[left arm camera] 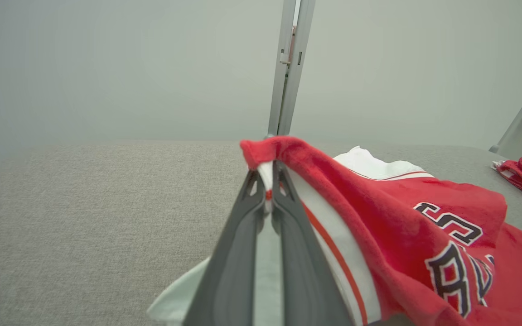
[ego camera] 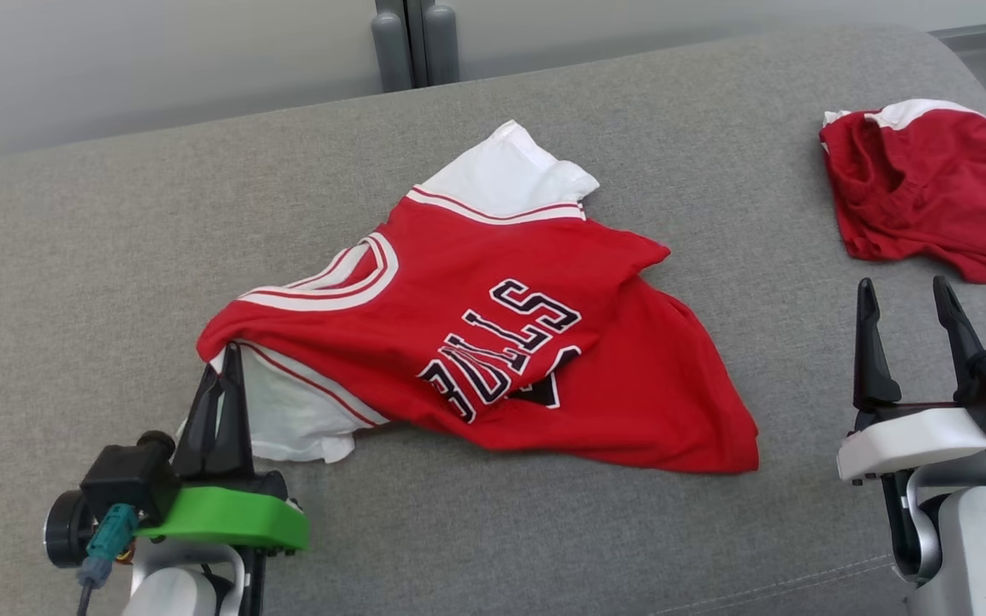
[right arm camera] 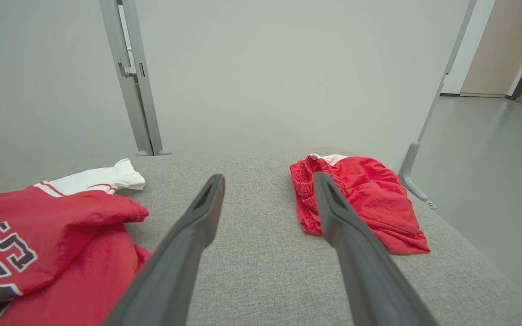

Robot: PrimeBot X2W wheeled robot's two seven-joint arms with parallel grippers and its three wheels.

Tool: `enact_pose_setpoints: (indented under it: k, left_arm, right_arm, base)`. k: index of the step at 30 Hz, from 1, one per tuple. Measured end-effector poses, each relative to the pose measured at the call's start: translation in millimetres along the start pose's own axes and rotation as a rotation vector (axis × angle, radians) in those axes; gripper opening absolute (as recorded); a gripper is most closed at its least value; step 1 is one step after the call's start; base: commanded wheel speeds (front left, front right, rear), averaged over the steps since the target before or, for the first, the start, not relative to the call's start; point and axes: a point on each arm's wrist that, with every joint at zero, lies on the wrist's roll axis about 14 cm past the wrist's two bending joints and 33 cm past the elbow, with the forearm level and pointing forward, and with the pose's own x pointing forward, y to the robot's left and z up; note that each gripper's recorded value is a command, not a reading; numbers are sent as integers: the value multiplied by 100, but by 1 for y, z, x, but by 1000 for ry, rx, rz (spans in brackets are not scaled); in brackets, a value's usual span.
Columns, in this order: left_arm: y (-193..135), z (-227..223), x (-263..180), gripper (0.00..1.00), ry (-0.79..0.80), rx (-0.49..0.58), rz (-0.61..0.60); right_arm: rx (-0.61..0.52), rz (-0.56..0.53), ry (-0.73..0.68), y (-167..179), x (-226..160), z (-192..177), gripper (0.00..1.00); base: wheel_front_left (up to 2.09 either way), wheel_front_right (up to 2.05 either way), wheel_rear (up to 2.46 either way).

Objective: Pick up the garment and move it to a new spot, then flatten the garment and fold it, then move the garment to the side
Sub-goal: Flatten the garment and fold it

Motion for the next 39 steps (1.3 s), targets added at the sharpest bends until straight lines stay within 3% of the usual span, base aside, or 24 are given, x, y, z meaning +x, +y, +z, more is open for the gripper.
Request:
enact_pose_setpoints:
  k: [17, 19, 20, 31, 39]
  left_arm:
    - [39, -63, 65, 2, 197, 60, 62]
    - [39, -69, 70, 56, 205, 55, 61]
    - [39, -70, 70, 100, 206, 52, 59]
    - [42, -32, 50, 100, 86, 17, 87]
    - [27, -15, 1, 100, 25, -29, 96]
  right_arm:
    - [-38, -82, 51, -30, -2, -18, 100]
    - [-43, -97, 58, -35, -4, -20, 100]
    - [-44, -101, 61, -37, -4, -21, 100]
    - [-33, -56, 76, -21, -2, -23, 100]
    - [-34, 152, 247, 51, 3, -53, 100]
  base:
    - [0, 0, 0]
    - [0, 0, 0]
    - [0, 0, 0]
    - [0, 0, 0]
    - [0, 0, 0]
